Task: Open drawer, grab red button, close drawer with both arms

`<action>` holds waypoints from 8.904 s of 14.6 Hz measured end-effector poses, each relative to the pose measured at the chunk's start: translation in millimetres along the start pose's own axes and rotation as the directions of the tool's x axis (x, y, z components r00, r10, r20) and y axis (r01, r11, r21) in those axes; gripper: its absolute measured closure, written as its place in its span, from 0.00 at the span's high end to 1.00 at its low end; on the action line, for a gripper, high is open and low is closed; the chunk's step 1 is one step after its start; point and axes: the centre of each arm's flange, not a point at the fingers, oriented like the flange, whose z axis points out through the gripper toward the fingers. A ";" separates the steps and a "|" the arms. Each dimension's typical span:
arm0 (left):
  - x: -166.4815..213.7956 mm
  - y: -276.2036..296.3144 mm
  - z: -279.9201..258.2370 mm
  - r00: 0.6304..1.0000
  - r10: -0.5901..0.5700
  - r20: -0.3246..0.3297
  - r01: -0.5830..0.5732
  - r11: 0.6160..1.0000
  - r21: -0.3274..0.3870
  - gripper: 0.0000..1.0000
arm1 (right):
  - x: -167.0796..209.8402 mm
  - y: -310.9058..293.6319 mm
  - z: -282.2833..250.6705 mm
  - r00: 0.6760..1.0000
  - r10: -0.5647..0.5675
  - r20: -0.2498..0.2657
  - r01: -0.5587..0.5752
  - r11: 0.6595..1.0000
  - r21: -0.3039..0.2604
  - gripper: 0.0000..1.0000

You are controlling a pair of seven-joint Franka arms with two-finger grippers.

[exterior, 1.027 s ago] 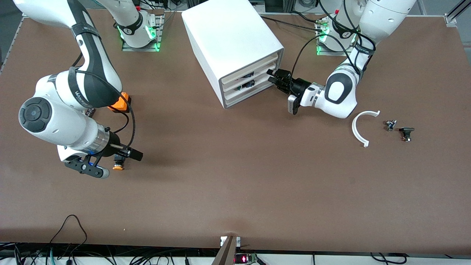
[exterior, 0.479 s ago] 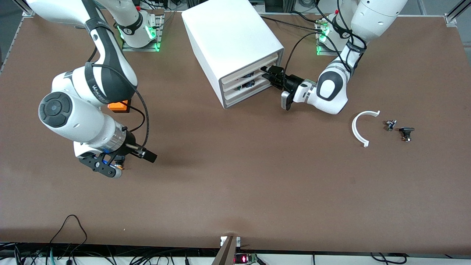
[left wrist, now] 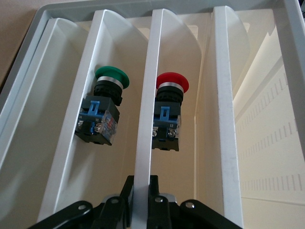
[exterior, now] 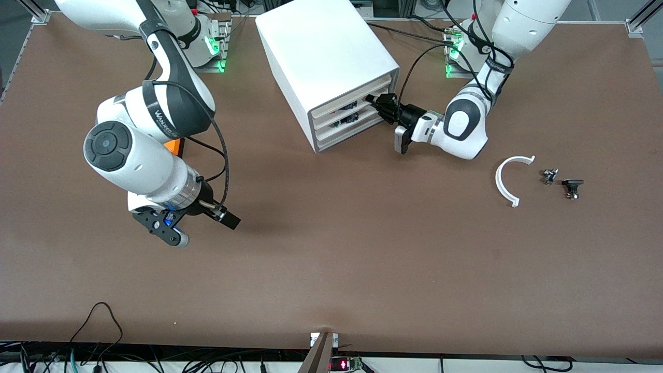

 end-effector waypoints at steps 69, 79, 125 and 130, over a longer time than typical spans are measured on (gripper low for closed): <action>125.1 223.8 -231.1 0.700 -0.133 -0.701 0.714 0.135 0.687 1.00 | -126.8 -94.6 37.8 0.979 -0.181 0.098 0.190 0.978 -0.086 0.41; 149.1 139.2 -96.6 0.598 -0.213 -0.773 0.801 0.149 0.579 1.00 | 37.3 29.2 85.9 0.851 -0.469 0.235 0.495 0.867 -0.063 0.41; 117.5 162.3 49.5 0.644 -0.419 -0.640 0.725 0.068 0.685 1.00 | 74.7 216.7 -175.0 0.877 -0.477 0.052 0.480 0.873 -0.084 1.00; 138.5 213.7 -47.2 0.784 -0.331 -0.524 0.578 0.083 0.812 1.00 | 73.8 213.0 -189.6 0.870 -0.491 0.051 0.492 0.856 -0.155 1.00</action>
